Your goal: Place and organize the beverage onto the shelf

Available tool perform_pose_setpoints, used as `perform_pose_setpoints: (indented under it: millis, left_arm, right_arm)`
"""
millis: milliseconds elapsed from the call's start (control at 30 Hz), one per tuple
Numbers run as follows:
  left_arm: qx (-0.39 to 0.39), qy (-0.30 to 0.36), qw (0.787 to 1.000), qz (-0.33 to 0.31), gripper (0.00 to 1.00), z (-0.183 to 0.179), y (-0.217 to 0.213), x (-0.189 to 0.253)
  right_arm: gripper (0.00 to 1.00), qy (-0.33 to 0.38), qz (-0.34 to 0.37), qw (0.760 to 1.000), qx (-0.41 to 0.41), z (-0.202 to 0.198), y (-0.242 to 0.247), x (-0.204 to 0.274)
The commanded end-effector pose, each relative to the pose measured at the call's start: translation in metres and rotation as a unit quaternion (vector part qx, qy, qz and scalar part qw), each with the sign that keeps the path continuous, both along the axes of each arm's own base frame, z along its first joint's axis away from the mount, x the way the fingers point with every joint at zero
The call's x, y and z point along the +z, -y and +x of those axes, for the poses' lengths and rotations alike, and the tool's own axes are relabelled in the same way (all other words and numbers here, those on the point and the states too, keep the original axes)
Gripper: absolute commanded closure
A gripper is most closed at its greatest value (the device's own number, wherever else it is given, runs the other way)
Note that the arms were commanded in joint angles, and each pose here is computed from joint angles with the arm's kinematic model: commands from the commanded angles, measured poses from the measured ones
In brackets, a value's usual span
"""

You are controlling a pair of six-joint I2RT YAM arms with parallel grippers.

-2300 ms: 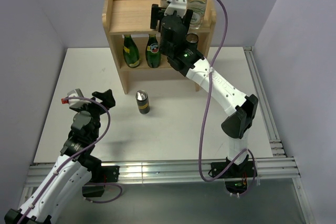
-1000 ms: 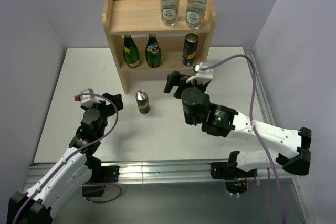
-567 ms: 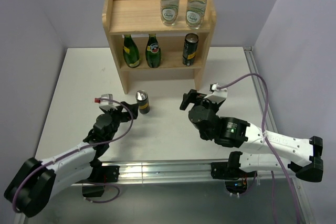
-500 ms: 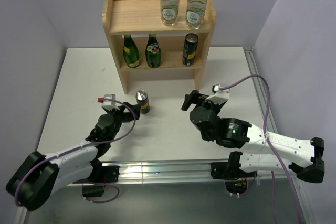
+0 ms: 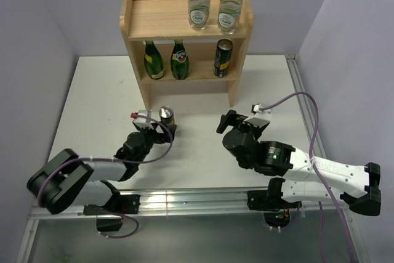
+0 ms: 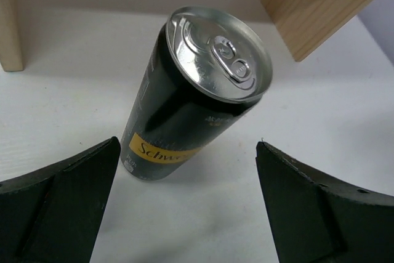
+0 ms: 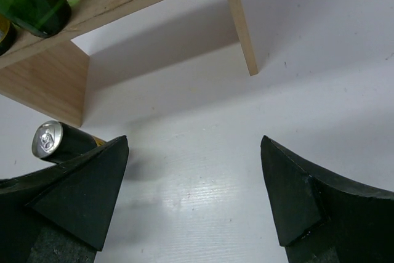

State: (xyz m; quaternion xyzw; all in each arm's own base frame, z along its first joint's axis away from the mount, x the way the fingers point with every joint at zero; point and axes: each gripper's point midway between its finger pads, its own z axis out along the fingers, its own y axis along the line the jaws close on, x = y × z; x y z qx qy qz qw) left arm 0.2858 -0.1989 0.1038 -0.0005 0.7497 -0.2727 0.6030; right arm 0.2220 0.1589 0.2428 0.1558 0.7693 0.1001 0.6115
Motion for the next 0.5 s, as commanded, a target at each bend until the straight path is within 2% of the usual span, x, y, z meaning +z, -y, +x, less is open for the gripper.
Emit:
perform_pose_setpoints:
  millis: [0,167,267,367,400,467]
  left_arm:
    - [-0.016,0.031,0.999,-0.001,0.01,0.018,0.022,0.013]
    - [-0.005,0.028,1.000,0.012,0.02,0.041,0.034,0.003]
    - [0.009,0.023,0.999,0.026,0.07,0.051,0.035,-0.008]
    - [0.032,0.010,0.999,0.042,0.22,0.061,0.033,-0.019]
    - [0.037,0.008,0.998,0.043,0.31,0.063,0.032,-0.020]
    - [0.049,0.003,0.998,0.047,0.39,0.066,0.030,-0.026]
  right_arm:
    - [0.05,0.014,0.014,1.000,-0.025,0.001,0.009,0.002]
    - [0.05,0.012,0.013,0.999,-0.030,-0.001,0.018,-0.001]
    - [0.05,0.011,0.012,0.999,-0.036,-0.003,0.026,-0.004]
    - [0.05,0.011,0.012,0.999,-0.041,-0.005,0.033,-0.008]
    - [0.05,0.011,0.012,0.999,-0.041,-0.005,0.034,-0.009]
    - [0.05,0.012,0.012,0.999,-0.043,-0.006,0.037,-0.010]
